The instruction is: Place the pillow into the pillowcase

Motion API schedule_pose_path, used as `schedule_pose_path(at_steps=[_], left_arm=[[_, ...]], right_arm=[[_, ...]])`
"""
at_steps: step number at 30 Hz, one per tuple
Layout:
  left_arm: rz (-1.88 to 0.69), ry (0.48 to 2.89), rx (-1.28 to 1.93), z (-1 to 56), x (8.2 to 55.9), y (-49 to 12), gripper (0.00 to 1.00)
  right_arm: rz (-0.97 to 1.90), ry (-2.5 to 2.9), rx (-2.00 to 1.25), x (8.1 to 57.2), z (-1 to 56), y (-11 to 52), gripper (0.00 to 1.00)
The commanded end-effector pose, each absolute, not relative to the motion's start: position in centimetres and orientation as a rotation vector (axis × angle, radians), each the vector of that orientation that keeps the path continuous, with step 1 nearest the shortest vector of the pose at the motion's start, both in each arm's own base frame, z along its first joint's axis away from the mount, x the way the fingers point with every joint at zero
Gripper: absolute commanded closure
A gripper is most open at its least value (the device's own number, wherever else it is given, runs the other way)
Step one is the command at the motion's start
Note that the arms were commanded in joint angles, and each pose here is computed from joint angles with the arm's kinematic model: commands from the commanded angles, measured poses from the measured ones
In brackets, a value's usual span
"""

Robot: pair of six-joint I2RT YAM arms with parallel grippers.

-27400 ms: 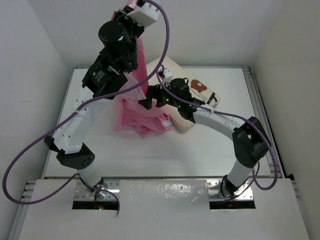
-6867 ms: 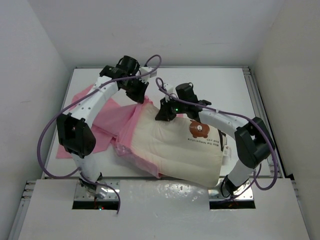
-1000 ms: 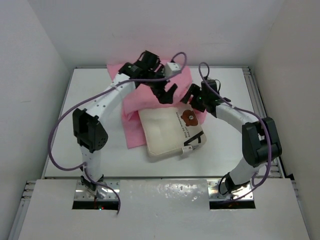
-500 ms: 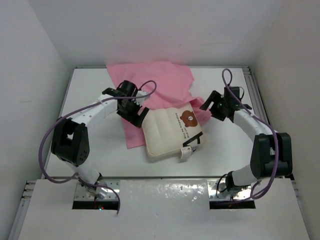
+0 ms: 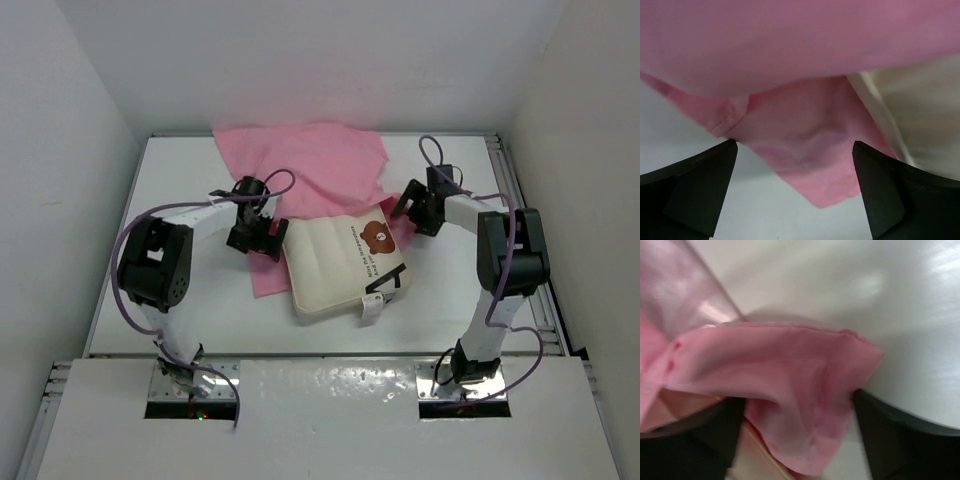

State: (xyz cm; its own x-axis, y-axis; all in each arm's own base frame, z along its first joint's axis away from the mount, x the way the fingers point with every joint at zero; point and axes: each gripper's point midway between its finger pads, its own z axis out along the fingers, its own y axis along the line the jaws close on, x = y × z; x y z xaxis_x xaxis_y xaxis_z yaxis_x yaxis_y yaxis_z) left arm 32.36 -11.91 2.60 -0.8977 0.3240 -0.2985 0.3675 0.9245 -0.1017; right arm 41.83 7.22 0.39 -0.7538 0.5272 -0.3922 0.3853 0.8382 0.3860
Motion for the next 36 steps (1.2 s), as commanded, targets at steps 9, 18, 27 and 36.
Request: schedule_pose_path(at_steps=[9,18,27,36], left_arm=[[-0.442,2.872,0.502,-1.0,30.9,-12.9,1.0],[-0.502,2.464,0.704,16.0,35.1,-12.3,1.0],[-0.309,2.267,0.767,27.1,37.5,-10.9,1.0],[0.044,1.595,0.458,53.3,40.9,-7.4,1.0]], right_arm=[[0.422,2.499,0.653,39.5,0.7,8.6,1.0],[0.726,2.284,0.43,39.5,14.0,11.6,1.0],[0.857,2.108,0.32,40.0,24.5,12.6,1.0],[0.718,1.609,0.112,41.1,47.9,10.7,1.0]])
